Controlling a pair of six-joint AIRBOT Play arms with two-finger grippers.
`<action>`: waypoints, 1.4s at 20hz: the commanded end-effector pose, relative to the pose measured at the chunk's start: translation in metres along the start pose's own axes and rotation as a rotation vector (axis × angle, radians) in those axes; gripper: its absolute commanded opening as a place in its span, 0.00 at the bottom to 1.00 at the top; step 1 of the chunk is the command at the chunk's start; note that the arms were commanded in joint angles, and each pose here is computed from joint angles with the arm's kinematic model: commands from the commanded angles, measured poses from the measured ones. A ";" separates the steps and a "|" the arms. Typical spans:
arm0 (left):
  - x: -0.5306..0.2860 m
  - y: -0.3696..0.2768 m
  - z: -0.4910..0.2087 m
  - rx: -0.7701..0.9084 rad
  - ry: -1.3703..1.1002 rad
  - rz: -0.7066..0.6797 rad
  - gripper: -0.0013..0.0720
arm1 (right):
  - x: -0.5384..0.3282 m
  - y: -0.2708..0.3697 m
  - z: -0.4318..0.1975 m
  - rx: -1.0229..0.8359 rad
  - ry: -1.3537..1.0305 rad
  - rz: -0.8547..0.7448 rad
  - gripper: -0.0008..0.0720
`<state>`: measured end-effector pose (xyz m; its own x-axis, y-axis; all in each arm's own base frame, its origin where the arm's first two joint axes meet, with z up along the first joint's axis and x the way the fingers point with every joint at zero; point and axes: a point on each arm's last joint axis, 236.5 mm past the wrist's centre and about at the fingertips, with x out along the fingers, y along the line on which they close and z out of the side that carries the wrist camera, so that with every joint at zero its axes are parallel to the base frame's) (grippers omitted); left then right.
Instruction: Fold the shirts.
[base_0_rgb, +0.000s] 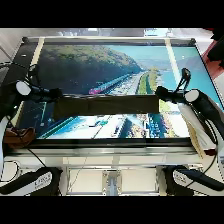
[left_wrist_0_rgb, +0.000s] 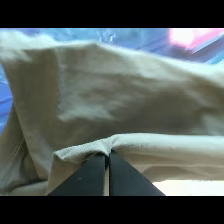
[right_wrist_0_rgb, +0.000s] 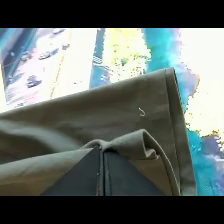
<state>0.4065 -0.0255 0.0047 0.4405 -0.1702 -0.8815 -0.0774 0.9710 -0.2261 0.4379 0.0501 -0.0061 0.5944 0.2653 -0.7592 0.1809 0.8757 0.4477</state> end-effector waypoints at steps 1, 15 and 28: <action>0.047 0.011 -0.010 0.004 0.081 0.010 0.03 | 0.053 -0.020 -0.020 0.043 0.093 -0.014 0.04; -0.024 -0.040 0.126 -0.056 -0.320 -0.146 0.97 | -0.034 -0.005 0.061 -0.218 -0.044 -0.027 0.57; -0.084 -0.238 0.130 0.565 -0.624 -0.479 0.97 | 0.048 -0.093 -0.028 0.186 0.327 0.205 0.88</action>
<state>0.5170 -0.1861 0.1846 0.7545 -0.5641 -0.3355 0.5171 0.8257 -0.2255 0.4331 -0.0161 -0.0745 0.4005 0.4986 -0.7688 0.2477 0.7488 0.6147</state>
